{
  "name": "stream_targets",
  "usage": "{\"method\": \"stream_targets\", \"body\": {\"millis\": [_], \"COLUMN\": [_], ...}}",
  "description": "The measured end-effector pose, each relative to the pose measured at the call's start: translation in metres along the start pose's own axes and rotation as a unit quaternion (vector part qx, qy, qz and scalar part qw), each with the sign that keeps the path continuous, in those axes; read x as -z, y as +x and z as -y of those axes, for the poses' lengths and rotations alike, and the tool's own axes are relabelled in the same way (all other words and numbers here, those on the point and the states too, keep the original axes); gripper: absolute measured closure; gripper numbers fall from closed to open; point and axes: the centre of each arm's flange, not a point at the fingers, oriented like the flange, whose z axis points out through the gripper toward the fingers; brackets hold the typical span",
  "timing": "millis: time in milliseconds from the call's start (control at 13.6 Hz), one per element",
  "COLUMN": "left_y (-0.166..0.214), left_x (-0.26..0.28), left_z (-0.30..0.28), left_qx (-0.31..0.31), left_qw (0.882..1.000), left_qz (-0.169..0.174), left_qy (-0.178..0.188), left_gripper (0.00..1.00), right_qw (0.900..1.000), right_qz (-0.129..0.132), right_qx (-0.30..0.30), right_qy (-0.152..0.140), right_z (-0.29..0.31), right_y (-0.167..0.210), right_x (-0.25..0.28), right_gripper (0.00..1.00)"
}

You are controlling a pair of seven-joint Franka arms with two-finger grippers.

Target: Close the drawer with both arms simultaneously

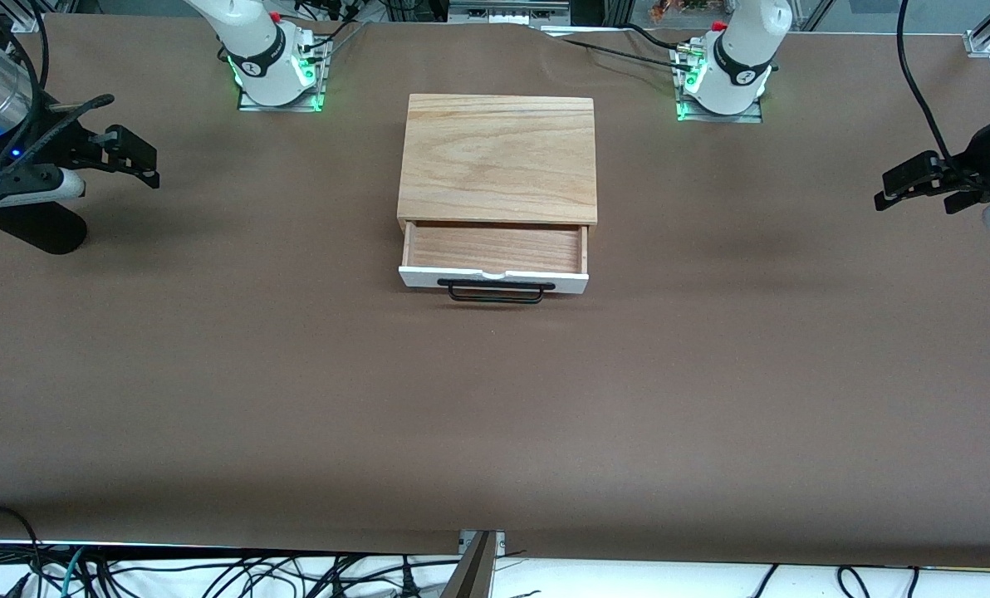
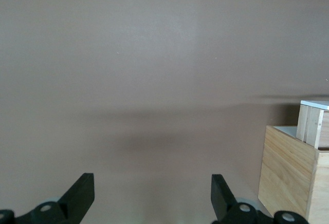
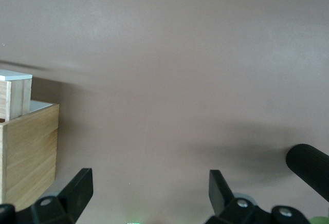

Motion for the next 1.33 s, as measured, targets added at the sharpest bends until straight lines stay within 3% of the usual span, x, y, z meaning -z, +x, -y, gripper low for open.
{"method": "stream_targets", "body": {"millis": [294, 589, 810, 1104, 1325], "left_y": [0.0, 0.001, 0.009, 0.026, 0.039], "left_x": [0.0, -0.002, -0.016, -0.055, -0.084], "left_z": [0.0, 0.0, -0.001, -0.011, -0.02], "left_qx": [0.0, 0.0, -0.001, -0.008, -0.003], "left_qw": [1.0, 1.0, 1.0, 0.998, 0.995], "left_qz": [0.0, 0.002, 0.016, 0.058, 0.083], "left_qy": [0.0, 0.0, 0.001, 0.002, -0.053], "left_gripper": [0.0, 0.0, 0.0, 0.0, 0.0], "right_qw": [1.0, 0.997, 0.989, 0.977, 0.976], "right_qz": [0.004, -0.002, -0.004, 0.031, 0.019], "right_qx": [0.002, 0.015, 0.012, 0.014, -0.001], "right_qy": [0.012, 0.077, 0.146, 0.209, 0.215], "right_z": [0.004, 0.037, 0.074, 0.134, 0.19], "right_y": [0.004, 0.036, 0.083, 0.132, 0.146], "right_x": [-0.005, -0.041, -0.108, -0.196, -0.236], "right_gripper": [0.0, 0.0, 0.0, 0.0, 0.0]}}
